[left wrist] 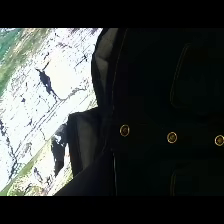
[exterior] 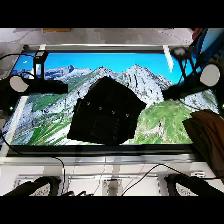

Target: Fold the clothes and pants, and hang the long-sleeved shirts on hangers.

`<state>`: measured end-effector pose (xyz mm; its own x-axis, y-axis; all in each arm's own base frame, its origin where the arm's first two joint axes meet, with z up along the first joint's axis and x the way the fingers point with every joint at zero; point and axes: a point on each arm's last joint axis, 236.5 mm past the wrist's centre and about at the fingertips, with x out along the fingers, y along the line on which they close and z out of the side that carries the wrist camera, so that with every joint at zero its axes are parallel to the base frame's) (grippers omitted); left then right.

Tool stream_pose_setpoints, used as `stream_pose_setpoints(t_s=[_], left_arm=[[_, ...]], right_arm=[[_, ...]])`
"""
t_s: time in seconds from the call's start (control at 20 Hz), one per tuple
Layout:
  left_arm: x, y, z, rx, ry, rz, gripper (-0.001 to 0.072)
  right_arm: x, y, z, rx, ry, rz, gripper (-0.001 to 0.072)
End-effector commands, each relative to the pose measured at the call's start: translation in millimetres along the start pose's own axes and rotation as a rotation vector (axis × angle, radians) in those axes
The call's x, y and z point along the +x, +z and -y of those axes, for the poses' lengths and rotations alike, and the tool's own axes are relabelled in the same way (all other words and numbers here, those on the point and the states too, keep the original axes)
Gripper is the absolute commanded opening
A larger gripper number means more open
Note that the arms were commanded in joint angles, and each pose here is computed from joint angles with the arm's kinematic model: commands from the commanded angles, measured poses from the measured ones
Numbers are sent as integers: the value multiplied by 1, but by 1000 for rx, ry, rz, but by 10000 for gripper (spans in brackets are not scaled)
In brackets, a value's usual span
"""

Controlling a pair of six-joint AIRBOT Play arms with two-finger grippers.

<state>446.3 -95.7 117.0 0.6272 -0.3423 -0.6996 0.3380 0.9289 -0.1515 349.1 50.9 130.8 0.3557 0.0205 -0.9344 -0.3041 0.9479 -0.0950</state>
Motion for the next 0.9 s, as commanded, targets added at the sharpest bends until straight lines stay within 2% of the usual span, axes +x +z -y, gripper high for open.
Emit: stream_pose_setpoints(t_s=[0.0, 0.15, 0.2, 0.25, 0.3, 0.35, 0.4, 0.6, 0.85], left_arm=[[-3, -9, 4, -2, -15, -38, 11], [-13, -39, 14, 5, -55, -167, 12], [-18, -52, 17, 4, -72, -220, 12], [-23, -63, 20, 0, -89, -269, 12], [-29, -71, 21, -4, -100, -303, 12], [-36, -75, 22, -4, -104, -319, 11], [-43, -74, 22, 5, -102, -311, 12], [-96, -59, 37, 57, -82, -208, 12], [-148, -54, 27, 136, 55, -102, 12]], right_arm=[[35, -75, -42, -113, 255, -118, 31], [64, -121, -110, -112, 531, -76, 32], [76, -123, -127, -48, 584, -41, 34], [92, -120, -139, 25, 616, 0, 72], [108, -119, -145, 81, 618, 29, 207], [124, -120, -149, 115, 599, 50, 382], [137, -122, -152, 127, 581, 54, 404], [172, -119, -165, 108, 528, 55, 402], [200, -117, -177, 72, 519, -6, 380]])
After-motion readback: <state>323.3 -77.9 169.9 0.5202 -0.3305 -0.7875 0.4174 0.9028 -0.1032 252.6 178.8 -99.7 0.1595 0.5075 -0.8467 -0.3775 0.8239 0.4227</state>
